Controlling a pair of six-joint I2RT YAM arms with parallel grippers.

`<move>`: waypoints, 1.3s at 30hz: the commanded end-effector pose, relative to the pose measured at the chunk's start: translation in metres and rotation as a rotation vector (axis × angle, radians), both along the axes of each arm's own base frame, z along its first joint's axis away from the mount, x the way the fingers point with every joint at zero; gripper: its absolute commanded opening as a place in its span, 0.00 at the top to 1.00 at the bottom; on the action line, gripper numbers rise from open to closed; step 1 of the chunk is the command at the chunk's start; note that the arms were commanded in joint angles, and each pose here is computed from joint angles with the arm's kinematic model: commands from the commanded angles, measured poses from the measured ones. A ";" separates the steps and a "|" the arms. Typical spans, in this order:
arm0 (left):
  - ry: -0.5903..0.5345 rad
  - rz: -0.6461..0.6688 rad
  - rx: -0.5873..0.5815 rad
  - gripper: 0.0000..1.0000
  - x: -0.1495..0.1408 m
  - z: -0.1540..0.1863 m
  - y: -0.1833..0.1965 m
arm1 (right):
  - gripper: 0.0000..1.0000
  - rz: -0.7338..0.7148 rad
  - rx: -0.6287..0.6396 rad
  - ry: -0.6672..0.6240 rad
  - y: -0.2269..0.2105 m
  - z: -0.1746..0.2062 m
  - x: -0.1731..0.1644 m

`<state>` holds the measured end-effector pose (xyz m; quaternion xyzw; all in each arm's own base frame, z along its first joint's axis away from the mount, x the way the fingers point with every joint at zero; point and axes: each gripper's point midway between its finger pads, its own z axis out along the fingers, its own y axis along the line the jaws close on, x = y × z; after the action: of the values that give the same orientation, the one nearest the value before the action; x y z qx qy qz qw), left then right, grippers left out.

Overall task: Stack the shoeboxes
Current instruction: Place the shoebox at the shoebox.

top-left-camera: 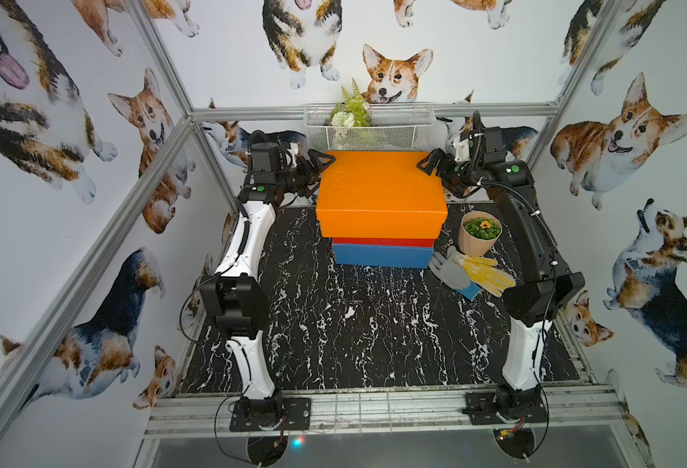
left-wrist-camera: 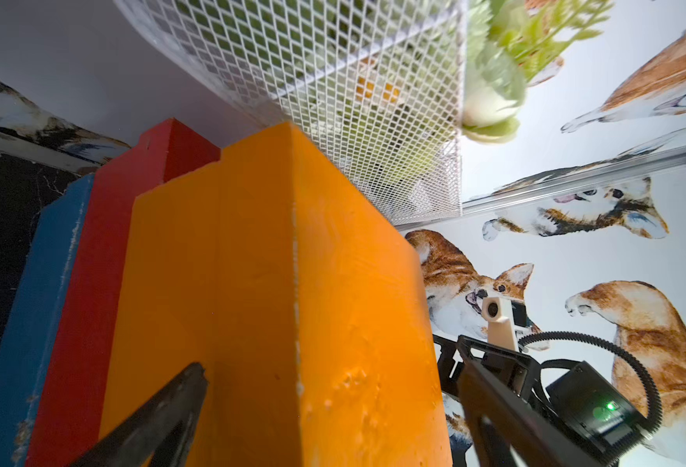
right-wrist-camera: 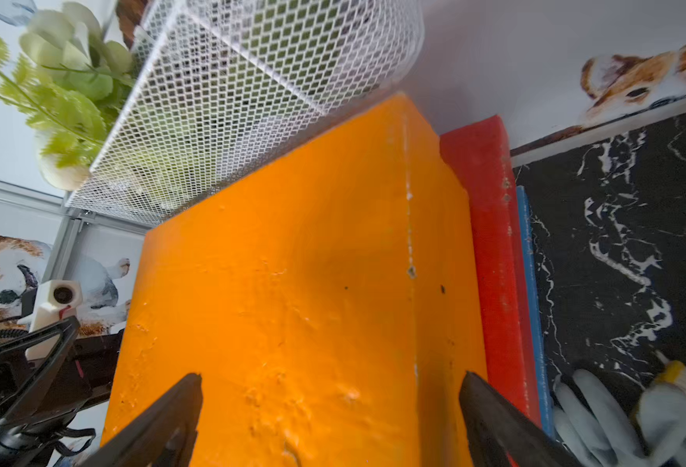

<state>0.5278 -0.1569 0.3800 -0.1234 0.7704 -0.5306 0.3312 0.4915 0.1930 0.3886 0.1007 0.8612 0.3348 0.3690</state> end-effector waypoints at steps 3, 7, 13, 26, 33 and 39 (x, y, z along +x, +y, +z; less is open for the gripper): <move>-0.046 0.005 -0.019 0.00 -0.012 0.011 0.007 | 0.00 -0.047 -0.058 -0.010 -0.021 0.005 -0.015; -0.022 0.003 -0.028 0.00 -0.012 0.006 0.009 | 0.02 -0.055 -0.060 0.016 -0.026 -0.002 -0.017; -0.038 0.008 -0.023 0.00 -0.022 0.004 0.010 | 0.07 -0.048 -0.032 0.028 -0.024 -0.012 -0.026; -0.013 -0.063 -0.094 0.00 0.004 -0.008 -0.027 | 0.27 -0.049 -0.009 0.080 -0.017 -0.038 -0.008; -0.005 -0.051 -0.101 0.00 0.012 -0.010 -0.023 | 0.28 -0.058 -0.018 0.080 -0.018 -0.039 0.002; -0.026 0.009 -0.064 0.00 0.005 -0.002 0.006 | 0.12 -0.086 -0.045 0.050 -0.035 -0.023 0.001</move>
<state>0.5396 -0.1657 0.3641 -0.1316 0.7525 -0.5618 0.3176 0.4955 0.1704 0.3587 0.1325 0.8714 0.3106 0.3560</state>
